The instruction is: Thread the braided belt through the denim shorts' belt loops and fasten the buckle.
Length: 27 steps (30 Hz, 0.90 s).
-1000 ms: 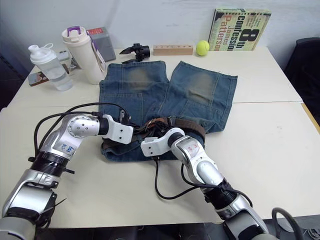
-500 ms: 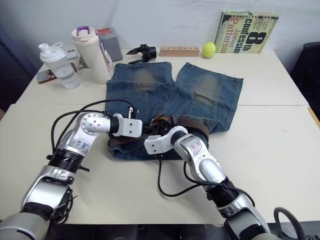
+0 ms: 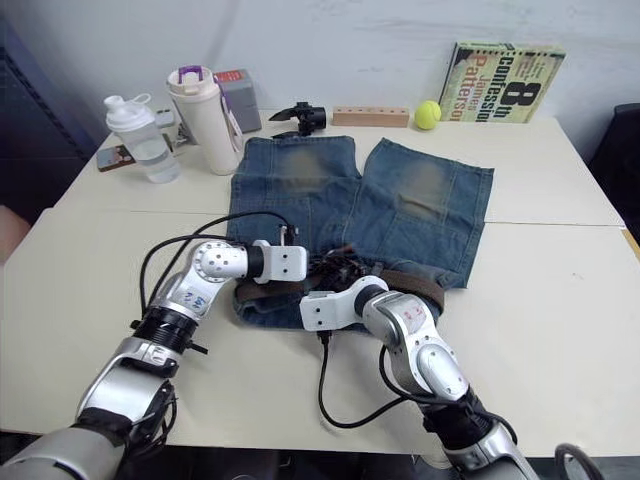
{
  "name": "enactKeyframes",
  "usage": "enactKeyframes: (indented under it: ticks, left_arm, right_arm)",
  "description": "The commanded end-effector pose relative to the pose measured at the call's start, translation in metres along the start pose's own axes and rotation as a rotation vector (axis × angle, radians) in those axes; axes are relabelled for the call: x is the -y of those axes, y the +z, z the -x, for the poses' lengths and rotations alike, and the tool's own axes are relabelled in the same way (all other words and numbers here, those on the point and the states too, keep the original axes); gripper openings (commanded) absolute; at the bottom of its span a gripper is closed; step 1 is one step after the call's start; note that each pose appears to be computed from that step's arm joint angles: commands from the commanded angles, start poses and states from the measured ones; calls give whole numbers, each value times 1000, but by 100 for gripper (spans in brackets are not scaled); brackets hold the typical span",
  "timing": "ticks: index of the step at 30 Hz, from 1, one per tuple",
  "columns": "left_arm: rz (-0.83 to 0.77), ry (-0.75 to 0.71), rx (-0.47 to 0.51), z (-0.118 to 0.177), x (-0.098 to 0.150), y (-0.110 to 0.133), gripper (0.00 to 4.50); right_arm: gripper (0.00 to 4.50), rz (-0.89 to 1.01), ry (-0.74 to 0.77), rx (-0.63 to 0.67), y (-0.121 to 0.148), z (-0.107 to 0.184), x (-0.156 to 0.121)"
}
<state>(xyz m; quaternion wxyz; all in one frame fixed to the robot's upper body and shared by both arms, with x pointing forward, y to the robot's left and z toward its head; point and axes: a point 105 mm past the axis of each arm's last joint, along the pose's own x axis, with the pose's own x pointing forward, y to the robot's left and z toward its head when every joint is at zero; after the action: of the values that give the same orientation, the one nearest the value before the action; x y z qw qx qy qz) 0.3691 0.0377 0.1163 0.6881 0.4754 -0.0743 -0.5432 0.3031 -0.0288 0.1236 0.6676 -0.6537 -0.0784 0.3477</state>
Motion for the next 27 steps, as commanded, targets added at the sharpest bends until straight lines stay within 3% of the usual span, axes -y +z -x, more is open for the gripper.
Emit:
enactKeyframes:
  ticks: [1, 8, 16, 23, 27]
  left_arm:
    - [-50, -179, 79, -40, 48, 24, 0]
    - [-30, -179, 98, -48, 56, 27, 0]
    - [-19, -185, 108, -50, 61, 29, 0]
    - [-23, -192, 107, -51, 65, 29, 0]
    - [-31, -189, 113, -52, 65, 33, 0]
  right_arm:
    - [443, -99, 64, 82, 24, 15, -14]
    - [443, -338, 77, -13, 0, 67, -10]
    - [443, -511, 10, -38, -29, 100, 26]
    - [443, -459, -70, -93, -61, 109, 65]
    - [443, -274, 12, -196, -85, 98, 49]
